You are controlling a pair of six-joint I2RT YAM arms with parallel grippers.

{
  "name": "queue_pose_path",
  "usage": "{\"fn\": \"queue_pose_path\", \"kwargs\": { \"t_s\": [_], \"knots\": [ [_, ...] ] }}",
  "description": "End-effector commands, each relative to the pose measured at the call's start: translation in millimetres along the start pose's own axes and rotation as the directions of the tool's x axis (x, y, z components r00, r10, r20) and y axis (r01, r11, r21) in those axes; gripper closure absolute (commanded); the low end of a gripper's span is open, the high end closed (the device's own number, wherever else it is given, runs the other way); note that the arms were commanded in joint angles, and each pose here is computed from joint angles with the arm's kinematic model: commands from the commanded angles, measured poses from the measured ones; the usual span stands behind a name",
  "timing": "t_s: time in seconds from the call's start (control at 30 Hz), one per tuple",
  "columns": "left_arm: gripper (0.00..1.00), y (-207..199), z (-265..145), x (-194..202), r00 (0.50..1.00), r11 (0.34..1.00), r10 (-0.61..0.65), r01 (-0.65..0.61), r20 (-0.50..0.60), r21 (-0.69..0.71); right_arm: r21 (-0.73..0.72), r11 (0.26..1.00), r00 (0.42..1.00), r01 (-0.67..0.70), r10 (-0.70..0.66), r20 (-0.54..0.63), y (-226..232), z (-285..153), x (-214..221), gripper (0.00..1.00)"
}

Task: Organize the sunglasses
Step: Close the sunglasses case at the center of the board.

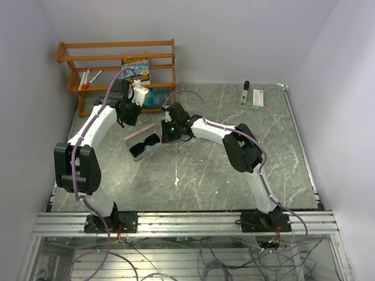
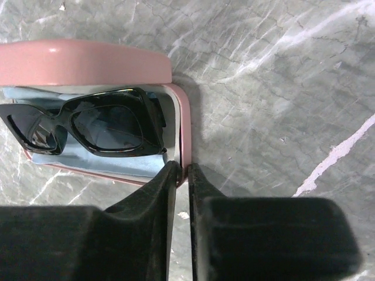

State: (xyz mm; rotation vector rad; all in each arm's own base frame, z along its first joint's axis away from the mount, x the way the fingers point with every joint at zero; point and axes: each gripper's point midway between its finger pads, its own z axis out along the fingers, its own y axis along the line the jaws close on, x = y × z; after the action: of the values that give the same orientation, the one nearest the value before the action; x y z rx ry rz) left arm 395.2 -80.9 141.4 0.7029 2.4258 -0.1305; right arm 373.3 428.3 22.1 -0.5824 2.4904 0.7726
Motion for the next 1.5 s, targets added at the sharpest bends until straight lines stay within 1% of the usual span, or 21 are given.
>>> {"fn": "queue_pose_path", "kwargs": {
  "t_s": [0.0, 0.07, 0.1, 0.27, 0.47, 0.7, 0.83, 0.93, 1.07, 1.33, 1.47],
  "knots": [
    [0.93, 16.5, 0.0, -13.8, 0.999, 0.999, -0.018, 0.021, 0.045, -0.046, 0.009, 1.0, 1.0, 0.0, 0.0, -0.02, -4.1, 8.5, 10.0, 0.91],
    [0.93, 15.6, 5.1, -12.1, 0.999, 0.999, -0.017, 0.018, 0.033, -0.032, 0.004, 1.0, 1.0, -0.003, 0.003, -0.021, -4.0, 8.3, 10.4, 0.98],
    [0.93, 15.0, 8.9, -10.3, 1.0, 1.0, -0.018, 0.018, 0.024, -0.025, -0.002, 1.0, 1.0, -0.004, 0.004, -0.02, -2.2, 7.9, 10.5, 1.0],
    [0.93, 15.8, 25.6, -1.7, 1.0, 1.0, -0.022, 0.022, -0.009, -0.018, -0.003, 1.0, 1.0, -0.009, 0.009, -0.008, -0.3, 3.7, 9.7, 1.0],
    [0.93, 6.9, 43.6, 12.5, 0.997, 0.998, -0.044, 0.046, -0.06, 0.034, 0.007, 1.0, 1.0, -0.02, 0.02, -0.004, -0.7, 2.5, 10.7, 1.0],
    [0.93, -6.6, 45.5, 28.0, 0.994, 0.995, -0.057, 0.065, -0.088, 0.081, 0.011, 0.999, 0.999, -0.045, 0.045, 0.001, 1.7, -4.3, 12.3, 1.0],
    [0.93, -8.1, 39.6, 31.4, 0.996, 0.996, -0.042, 0.048, -0.078, 0.076, 0.053, 0.996, 0.997, -0.074, 0.074, -0.008, -2.0, -5.0, 17.3, 1.0],
    [0.93, -7.4, 40.0, 37.9, 0.995, 0.998, -0.036, 0.041, -0.092, 0.054, 0.1, 0.99, 0.993, -0.103, 0.107, -0.04, -7.6, -1.5, 24.2, 1.0],
    [0.93, -16.7, 42.1, 43.1, 0.994, 0.999, -0.015, 0.021, -0.104, 0.05, 0.146, 0.979, 0.987, -0.143, 0.151, -0.047, -14.1, 1.0, 31.7, 1.0],
    [0.93, -37.2, 47.1, 52.2, 0.991, 0.999, 0.021, -0.015, -0.134, 0.045, 0.152, 0.964, 0.972, -0.216, 0.227, -0.058, -15.6, 3.5, 44.8, 1.0],
    [0.93, -43.8, 53.8, 64.7, 0.984, 0.999, 0.035, -0.031, -0.176, 0.028, 0.155, 0.954, 0.962, -0.257, 0.268, -0.056, -17.1, 2.9, 50.8, 1.0]
  ]
}}
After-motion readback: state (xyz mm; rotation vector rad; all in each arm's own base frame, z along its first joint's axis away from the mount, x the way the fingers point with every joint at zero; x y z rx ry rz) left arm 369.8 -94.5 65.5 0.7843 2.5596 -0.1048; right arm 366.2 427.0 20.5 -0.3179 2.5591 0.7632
